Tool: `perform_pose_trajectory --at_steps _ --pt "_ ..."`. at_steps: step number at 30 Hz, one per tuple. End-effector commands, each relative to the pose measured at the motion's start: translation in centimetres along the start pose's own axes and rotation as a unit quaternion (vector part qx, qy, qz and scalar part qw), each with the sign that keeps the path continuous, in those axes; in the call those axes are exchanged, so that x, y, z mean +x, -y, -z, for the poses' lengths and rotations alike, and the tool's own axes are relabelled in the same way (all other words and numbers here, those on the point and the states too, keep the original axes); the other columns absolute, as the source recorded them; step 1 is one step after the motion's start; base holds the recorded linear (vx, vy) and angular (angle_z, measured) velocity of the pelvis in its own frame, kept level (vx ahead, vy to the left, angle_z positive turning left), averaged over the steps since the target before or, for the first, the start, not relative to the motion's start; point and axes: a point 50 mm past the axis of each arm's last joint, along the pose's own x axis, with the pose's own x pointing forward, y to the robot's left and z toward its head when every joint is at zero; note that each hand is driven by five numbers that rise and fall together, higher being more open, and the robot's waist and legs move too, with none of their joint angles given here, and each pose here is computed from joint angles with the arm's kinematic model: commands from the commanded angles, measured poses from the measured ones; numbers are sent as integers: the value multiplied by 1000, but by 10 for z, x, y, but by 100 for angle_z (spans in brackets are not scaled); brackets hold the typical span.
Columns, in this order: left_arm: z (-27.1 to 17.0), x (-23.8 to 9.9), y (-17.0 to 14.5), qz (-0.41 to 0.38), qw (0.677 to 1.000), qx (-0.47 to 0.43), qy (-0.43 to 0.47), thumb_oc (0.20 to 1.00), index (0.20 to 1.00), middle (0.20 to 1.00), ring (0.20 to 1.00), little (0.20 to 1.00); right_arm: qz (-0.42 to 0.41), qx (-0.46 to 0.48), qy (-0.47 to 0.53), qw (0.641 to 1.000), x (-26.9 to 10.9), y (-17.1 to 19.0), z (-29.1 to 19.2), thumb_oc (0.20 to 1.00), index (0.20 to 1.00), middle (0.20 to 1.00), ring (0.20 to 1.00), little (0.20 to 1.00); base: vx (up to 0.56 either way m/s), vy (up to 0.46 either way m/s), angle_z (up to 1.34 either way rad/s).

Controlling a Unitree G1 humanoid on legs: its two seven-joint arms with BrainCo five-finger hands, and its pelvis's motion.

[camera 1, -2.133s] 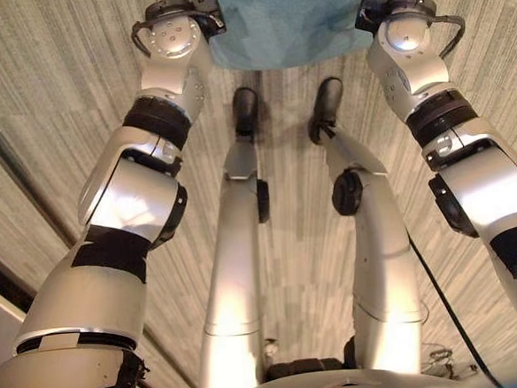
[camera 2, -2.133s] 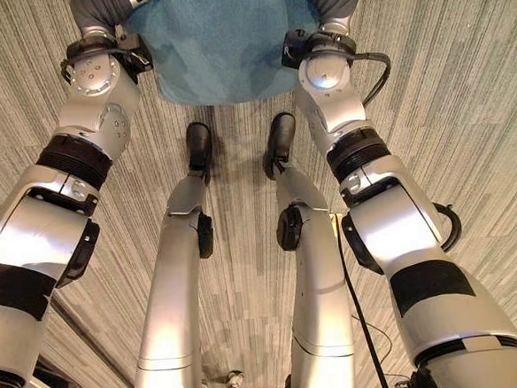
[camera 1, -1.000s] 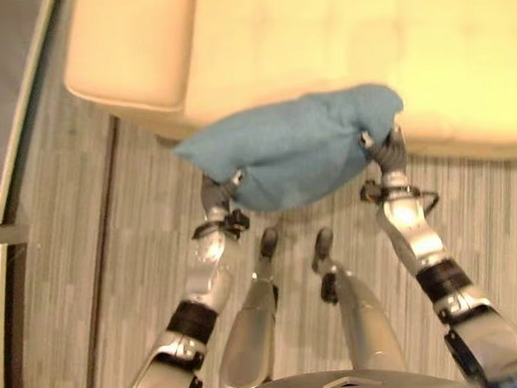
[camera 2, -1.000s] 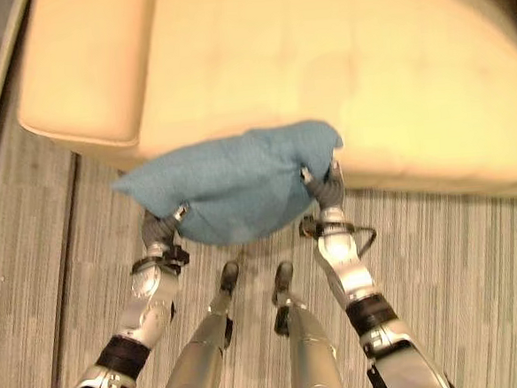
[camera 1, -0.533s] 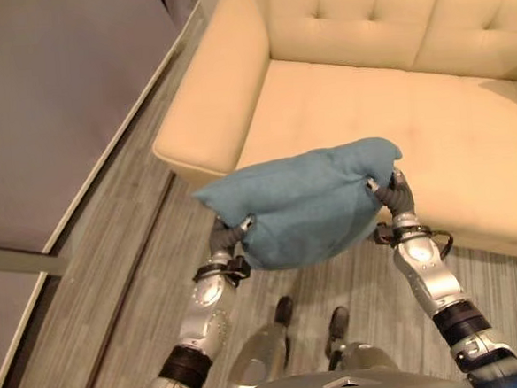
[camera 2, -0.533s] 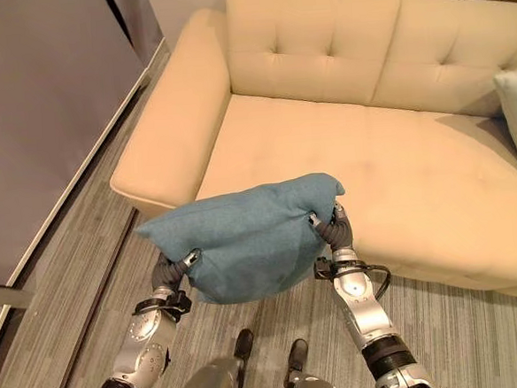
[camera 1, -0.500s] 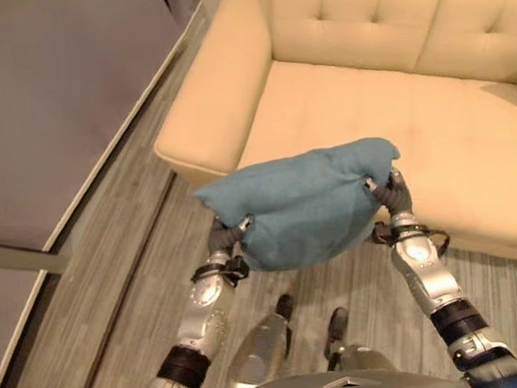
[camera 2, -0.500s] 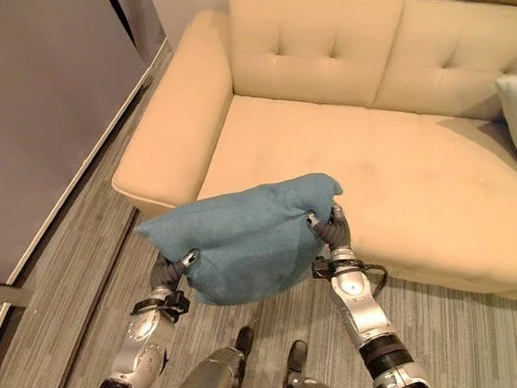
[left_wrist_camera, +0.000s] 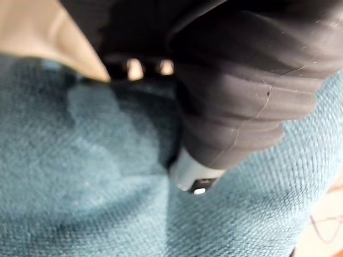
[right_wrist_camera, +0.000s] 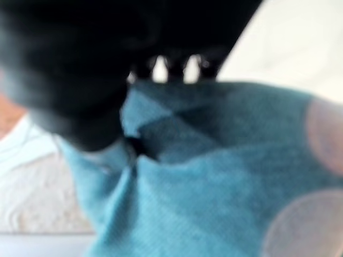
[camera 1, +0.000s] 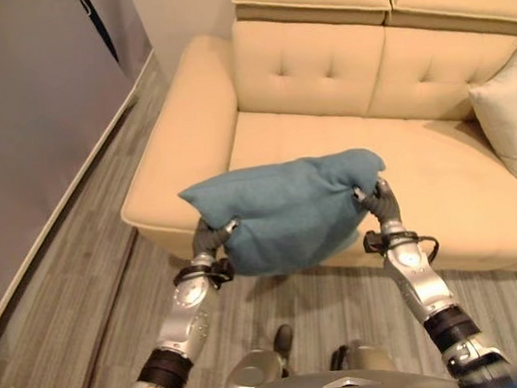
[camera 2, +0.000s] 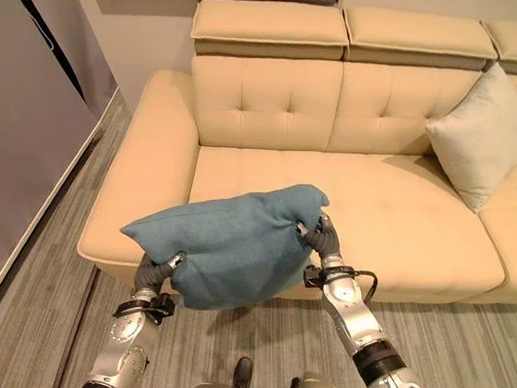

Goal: Pick up all the scattered cushions and arrange them neatly on the sofa.

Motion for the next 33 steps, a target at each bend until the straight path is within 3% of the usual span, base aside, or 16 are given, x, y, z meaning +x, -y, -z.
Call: perform_pose_trajectory --at_steps 1,21,33 --pt "-41 7 23 56 992 -12 111 200 200 200 200 200 -25 10 113 993 18 -8 -49 200 200 200 200 200 149 -41 -19" --pt "-30 9 45 99 991 -19 84 200 200 200 200 200 41 3 102 994 8 28 -40 200 200 200 200 200 181 -64 40" --pt "-41 7 30 89 991 7 101 200 200 200 200 200 10 18 94 995 11 4 -38 200 200 200 200 200 145 119 -31"
